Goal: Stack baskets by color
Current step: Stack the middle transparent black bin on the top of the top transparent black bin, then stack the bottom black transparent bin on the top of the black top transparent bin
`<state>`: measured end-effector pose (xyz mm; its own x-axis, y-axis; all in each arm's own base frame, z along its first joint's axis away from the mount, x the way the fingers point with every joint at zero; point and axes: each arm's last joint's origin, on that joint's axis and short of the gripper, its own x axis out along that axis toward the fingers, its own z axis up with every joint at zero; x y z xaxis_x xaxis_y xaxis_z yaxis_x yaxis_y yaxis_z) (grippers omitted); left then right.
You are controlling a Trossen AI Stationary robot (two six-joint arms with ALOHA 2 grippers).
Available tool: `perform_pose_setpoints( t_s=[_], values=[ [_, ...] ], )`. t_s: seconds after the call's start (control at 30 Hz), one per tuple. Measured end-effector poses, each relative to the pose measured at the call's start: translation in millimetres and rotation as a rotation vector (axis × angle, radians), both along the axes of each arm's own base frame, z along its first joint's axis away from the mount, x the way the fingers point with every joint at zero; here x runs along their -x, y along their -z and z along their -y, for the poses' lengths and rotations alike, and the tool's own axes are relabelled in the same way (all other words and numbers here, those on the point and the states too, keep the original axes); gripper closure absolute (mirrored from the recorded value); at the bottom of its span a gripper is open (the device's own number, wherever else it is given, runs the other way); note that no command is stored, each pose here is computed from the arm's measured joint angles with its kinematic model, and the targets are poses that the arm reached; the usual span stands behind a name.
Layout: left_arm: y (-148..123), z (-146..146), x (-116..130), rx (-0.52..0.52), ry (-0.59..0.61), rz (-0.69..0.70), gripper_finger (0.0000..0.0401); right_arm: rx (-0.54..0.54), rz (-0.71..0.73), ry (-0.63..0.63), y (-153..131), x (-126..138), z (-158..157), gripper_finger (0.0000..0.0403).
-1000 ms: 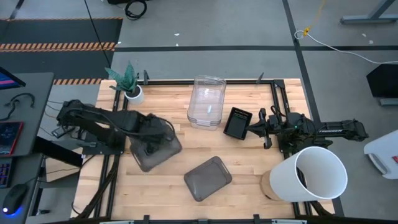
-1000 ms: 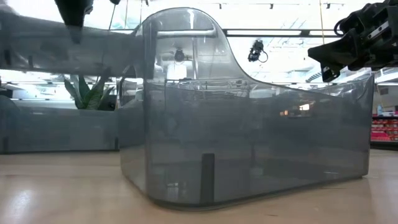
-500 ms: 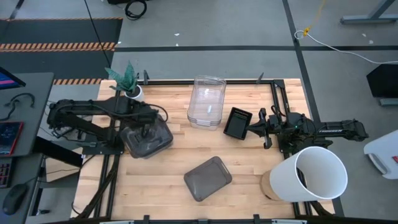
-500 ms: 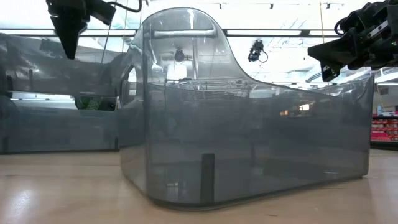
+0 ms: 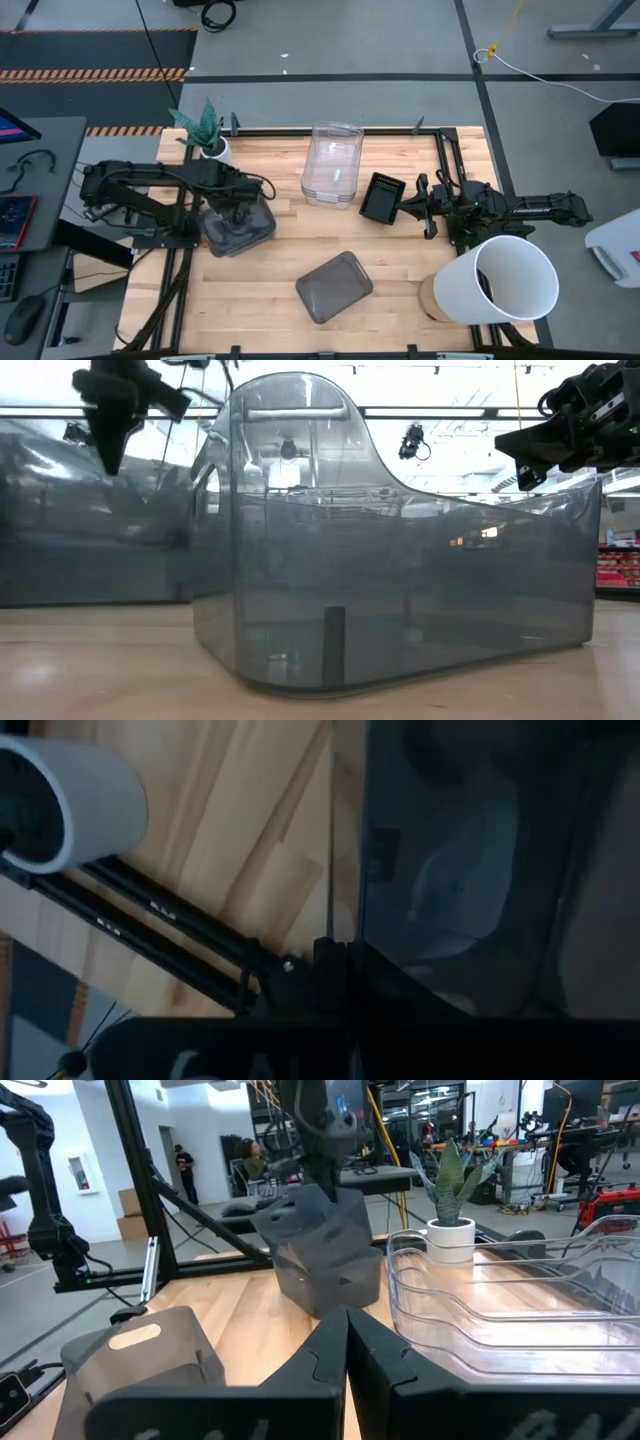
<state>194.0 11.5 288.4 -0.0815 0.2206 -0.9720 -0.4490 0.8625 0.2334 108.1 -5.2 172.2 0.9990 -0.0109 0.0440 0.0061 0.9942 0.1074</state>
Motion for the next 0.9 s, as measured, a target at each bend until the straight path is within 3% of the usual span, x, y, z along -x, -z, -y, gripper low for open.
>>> perform_pose_setpoints(
  t_s=[0.2,0.43,0.77,0.9],
  values=[
    [21,1,1,0.045,-0.004,-0.02,0.0393,0.0,0.0,0.0,0,0,0,0.0391],
    [27,4,-2,0.094,-0.01,0.013,0.0353,0.0,0.0,0.0,0,0,0,0.0391],
    [27,2,-1,0.041,-0.032,0.004,0.0256,0.0,0.0,0.0,0,0,0,0.0391],
    [27,5,-9,0.081,-0.05,0.098,0.0226,0.0,0.0,0.0,0,0,0,0.0391]
  ],
)
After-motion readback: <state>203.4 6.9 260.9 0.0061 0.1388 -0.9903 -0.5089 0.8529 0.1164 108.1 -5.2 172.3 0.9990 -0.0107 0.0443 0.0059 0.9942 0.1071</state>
